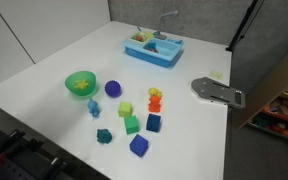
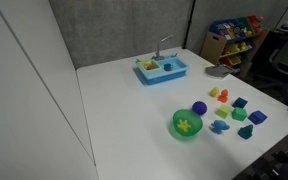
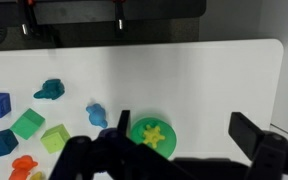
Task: Put the blue thing into the bowl
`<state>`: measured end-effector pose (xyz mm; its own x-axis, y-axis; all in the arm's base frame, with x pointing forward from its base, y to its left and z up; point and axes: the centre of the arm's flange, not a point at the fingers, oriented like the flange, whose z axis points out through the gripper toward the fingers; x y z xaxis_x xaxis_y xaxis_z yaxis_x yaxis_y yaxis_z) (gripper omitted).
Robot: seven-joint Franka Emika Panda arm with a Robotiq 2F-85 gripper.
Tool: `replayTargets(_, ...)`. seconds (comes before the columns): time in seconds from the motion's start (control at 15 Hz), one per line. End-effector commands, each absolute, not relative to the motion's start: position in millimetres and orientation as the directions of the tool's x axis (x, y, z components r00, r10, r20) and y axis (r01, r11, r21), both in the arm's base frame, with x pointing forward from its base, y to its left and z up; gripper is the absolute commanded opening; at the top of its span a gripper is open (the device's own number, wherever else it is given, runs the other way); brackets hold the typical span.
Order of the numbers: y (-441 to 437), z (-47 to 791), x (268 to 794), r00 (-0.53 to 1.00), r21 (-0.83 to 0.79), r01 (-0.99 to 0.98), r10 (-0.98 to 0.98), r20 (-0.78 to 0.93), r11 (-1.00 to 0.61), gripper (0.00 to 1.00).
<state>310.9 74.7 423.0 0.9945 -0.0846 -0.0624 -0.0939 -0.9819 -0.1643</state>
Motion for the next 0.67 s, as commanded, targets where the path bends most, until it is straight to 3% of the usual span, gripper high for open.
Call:
replayTargets(0.0,80.6,438.9,345.0,0.992,-0.145,-0.121,-0.112,-0.064,-0.982,1.0)
replayTargets(0.6,40.9,427.6,418.7,0.98,-0.078,-0.184,-0.177,-0.086,-0.98,1.0)
